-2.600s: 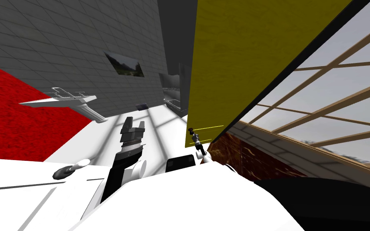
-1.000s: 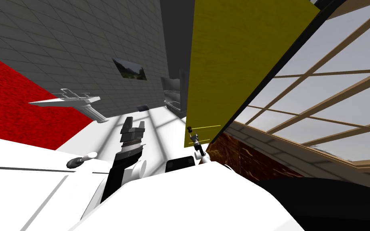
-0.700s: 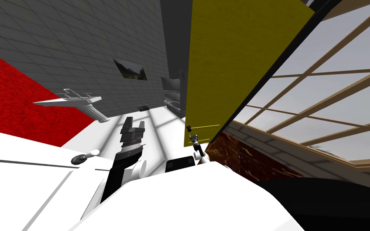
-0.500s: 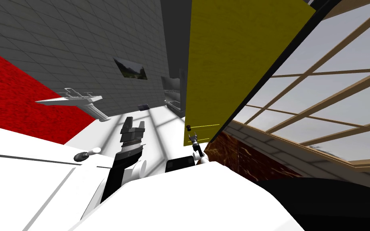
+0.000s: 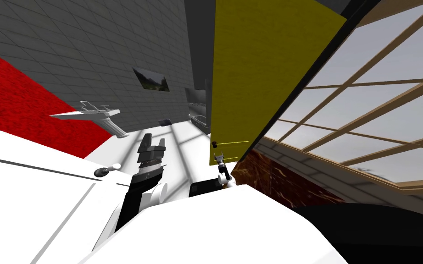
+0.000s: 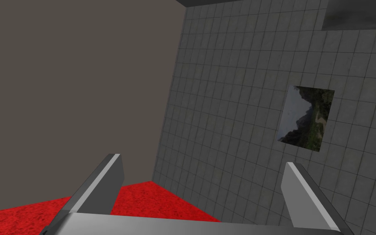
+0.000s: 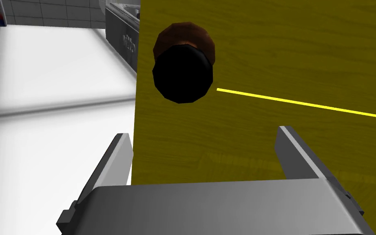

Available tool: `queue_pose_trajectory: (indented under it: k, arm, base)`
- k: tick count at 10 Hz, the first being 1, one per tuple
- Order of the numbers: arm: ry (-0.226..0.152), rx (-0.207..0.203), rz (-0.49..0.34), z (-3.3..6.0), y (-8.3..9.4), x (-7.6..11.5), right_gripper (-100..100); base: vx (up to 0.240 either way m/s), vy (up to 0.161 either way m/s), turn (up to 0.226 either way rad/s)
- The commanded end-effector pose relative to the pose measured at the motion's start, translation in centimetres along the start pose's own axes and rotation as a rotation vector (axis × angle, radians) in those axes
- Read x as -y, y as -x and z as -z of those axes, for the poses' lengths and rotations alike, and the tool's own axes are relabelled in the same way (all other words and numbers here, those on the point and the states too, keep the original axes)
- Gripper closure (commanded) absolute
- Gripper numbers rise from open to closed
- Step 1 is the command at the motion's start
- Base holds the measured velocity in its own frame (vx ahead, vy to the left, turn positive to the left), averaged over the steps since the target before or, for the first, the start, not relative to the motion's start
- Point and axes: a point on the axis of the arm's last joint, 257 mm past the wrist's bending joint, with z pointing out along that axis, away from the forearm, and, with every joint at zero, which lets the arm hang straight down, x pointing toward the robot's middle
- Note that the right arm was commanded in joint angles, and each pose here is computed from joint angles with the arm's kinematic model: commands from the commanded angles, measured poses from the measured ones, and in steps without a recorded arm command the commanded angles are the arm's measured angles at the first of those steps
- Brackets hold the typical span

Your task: Push the door open

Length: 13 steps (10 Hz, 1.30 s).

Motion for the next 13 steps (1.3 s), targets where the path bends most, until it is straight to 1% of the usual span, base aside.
queue_pose_trajectory:
  k: [1, 2, 5, 6, 7, 8, 9, 11, 12, 13]
  arm:
    - [0.004, 0.0, -0.085, 0.15, -0.4, 0.9, -100]
    - [0.006, 0.001, -0.13, 0.21, -0.6, 1.4, -100]
    - [0.011, 0.001, -0.231, 0.34, -1.2, 2.8, -100]
    - [0.011, 0.001, -0.208, 0.34, -1.1, 2.5, -100]
    - [0.014, 0.001, -0.184, 0.3, -0.6, 1.1, -100]
    - [0.018, 0.001, -0.166, 0.25, -0.3, 0.0, -100]
    - [0.02, 0.0, -0.158, 0.22, -0.2, -0.5, -100]
    - [0.025, 0.0, -0.157, 0.15, -0.1, -0.8, -100]
    - [0.027, 0.0, -0.164, 0.12, -0.2, -0.6, -100]
    - [0.029, 0.0, -0.182, 0.09, -0.4, 0.0, -100]
  base:
    - [-0.078, -0.036, 0.019]
    - [-0.071, -0.041, 0.015]
    - [-0.056, -0.026, 0.013]
    - [-0.02, -0.01, 0.004]
    - [0.076, 0.0, 0.017]
    - [0.177, 0.014, 0.025]
    - [0.203, 0.033, 0.034]
    - [0.227, -0.017, 0.021]
    - [0.213, -0.004, 0.023]
    - [0.213, 0.019, 0.01]
